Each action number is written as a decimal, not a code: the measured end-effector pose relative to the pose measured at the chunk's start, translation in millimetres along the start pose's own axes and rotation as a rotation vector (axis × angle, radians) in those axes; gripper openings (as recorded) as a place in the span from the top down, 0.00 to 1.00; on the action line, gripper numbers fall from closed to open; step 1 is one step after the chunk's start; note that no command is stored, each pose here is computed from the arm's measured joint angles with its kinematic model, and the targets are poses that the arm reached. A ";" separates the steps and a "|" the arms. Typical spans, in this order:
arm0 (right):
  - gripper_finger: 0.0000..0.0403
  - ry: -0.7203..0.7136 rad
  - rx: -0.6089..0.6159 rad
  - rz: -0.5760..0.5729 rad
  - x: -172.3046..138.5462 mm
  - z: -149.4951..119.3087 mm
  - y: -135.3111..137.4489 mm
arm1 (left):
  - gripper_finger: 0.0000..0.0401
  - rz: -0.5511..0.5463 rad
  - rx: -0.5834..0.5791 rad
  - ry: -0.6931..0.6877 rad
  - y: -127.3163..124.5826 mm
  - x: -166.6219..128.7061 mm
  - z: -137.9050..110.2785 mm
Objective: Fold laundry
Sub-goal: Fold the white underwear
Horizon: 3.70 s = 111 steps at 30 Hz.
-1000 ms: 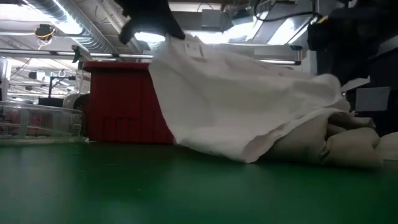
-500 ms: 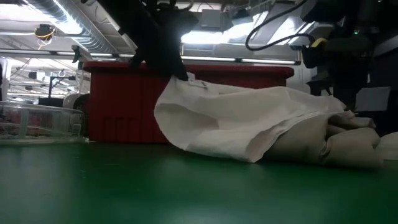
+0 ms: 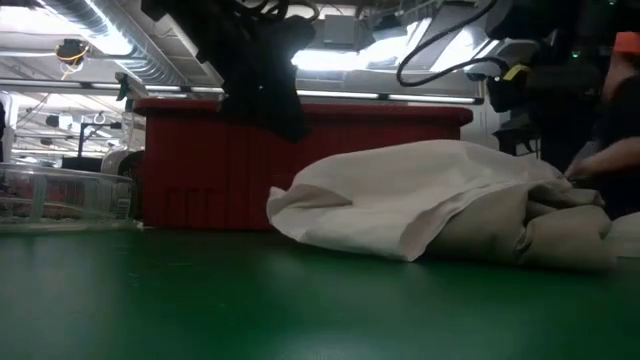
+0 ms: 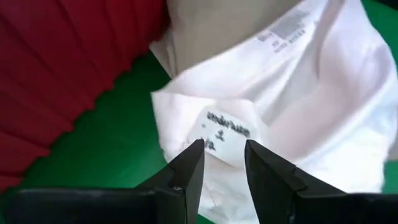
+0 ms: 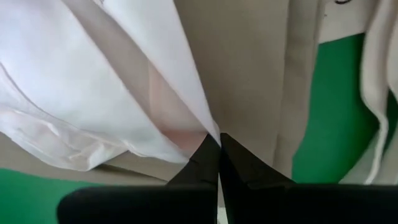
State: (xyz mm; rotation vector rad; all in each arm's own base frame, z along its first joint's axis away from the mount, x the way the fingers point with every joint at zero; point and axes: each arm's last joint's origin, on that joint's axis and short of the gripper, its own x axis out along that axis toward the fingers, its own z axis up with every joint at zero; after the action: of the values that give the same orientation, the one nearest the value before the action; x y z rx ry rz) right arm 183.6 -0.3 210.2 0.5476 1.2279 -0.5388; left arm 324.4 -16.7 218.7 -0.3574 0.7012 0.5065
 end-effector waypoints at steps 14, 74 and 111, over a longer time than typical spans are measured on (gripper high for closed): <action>1.00 -0.013 -0.028 -0.018 0.0 0.3 -0.6 | 0.77 -0.226 0.210 -0.166 -3.3 2.5 27.5; 1.00 -0.018 -0.028 -0.012 -0.4 0.9 0.0 | 0.95 -0.299 0.461 0.078 26.7 85.1 -1.3; 1.00 0.091 0.037 -0.116 -1.5 -10.0 -9.9 | 0.98 -0.039 0.279 -0.116 35.8 57.4 28.9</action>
State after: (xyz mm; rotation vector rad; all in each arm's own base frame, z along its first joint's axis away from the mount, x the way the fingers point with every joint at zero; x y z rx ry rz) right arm 169.6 -1.2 208.2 0.5394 1.3446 -0.6408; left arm 357.1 44.7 194.8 -0.0789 0.6414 0.3824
